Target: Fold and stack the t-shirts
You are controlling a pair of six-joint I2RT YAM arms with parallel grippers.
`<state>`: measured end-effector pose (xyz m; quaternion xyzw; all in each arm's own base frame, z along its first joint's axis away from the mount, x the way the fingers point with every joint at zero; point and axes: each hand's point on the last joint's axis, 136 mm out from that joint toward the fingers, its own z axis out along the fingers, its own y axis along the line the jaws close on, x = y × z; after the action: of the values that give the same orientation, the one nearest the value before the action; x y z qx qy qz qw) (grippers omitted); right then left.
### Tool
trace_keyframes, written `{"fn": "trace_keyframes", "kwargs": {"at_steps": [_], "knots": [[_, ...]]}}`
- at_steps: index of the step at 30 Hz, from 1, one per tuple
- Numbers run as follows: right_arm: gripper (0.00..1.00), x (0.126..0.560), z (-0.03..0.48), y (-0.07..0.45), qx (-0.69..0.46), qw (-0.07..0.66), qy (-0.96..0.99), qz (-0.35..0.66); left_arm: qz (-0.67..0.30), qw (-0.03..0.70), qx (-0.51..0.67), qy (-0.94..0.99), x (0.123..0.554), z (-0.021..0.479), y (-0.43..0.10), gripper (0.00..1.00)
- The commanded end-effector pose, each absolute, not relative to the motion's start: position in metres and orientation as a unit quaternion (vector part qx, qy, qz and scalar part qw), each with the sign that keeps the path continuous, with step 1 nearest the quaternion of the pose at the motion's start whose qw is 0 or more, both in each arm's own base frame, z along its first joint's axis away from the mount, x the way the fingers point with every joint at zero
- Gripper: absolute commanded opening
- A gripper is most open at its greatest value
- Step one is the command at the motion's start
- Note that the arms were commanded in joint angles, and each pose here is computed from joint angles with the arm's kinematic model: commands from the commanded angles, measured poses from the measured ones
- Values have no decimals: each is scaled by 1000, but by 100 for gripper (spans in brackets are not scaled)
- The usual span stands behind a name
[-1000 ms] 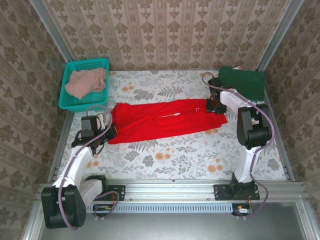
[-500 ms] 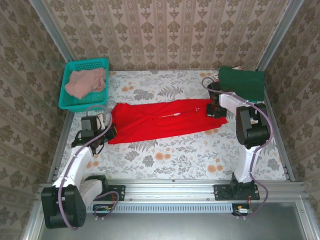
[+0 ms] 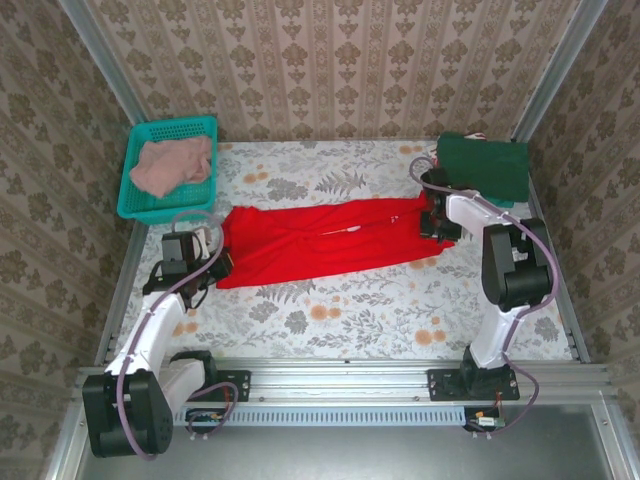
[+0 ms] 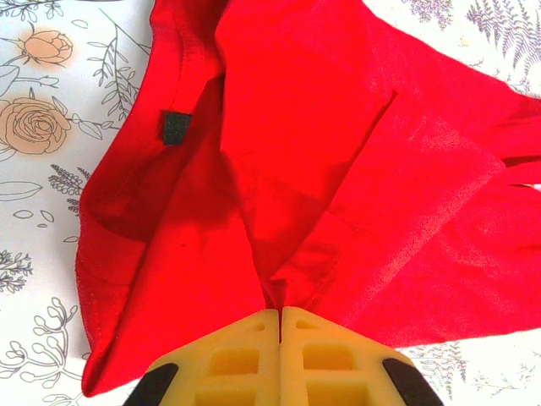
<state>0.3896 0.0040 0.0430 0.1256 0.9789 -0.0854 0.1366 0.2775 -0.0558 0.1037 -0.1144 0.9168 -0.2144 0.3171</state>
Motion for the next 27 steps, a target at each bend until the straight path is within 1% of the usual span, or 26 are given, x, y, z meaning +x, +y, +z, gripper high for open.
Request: {"fn": "trace_keyframes", "kwargs": {"at_steps": [1, 2, 3, 7, 10, 14, 17, 22, 27], "knots": [[50, 396, 31, 0, 124, 116, 981, -91, -206, 319, -117, 917, 278, 105, -51, 0], [48, 395, 28, -1, 125, 110, 982, -92, -207, 319, -116, 917, 278, 105, -52, 0], [44, 396, 26, -1, 126, 108, 982, -93, -207, 319, -116, 918, 278, 105, -52, 0], [18, 397, 32, -2, 133, 118, 980, -92, -207, 320, -117, 917, 278, 106, -52, 0], [5, 390, 46, -7, 136, 131, 977, -101, -207, 320, -117, 917, 278, 106, -51, 0], [0, 373, 60, -8, 138, 139, 975, -102, -204, 321, -118, 917, 279, 106, -50, 0], [0, 358, 63, -8, 140, 137, 975, -103, -204, 320, -120, 918, 279, 105, -49, 0], [0, 336, 45, -15, 146, 109, 976, -120, -203, 319, -120, 918, 279, 104, -48, 0], [0, 327, 28, -17, 144, 77, 977, -137, -203, 318, -120, 918, 279, 103, -48, 0]]}}
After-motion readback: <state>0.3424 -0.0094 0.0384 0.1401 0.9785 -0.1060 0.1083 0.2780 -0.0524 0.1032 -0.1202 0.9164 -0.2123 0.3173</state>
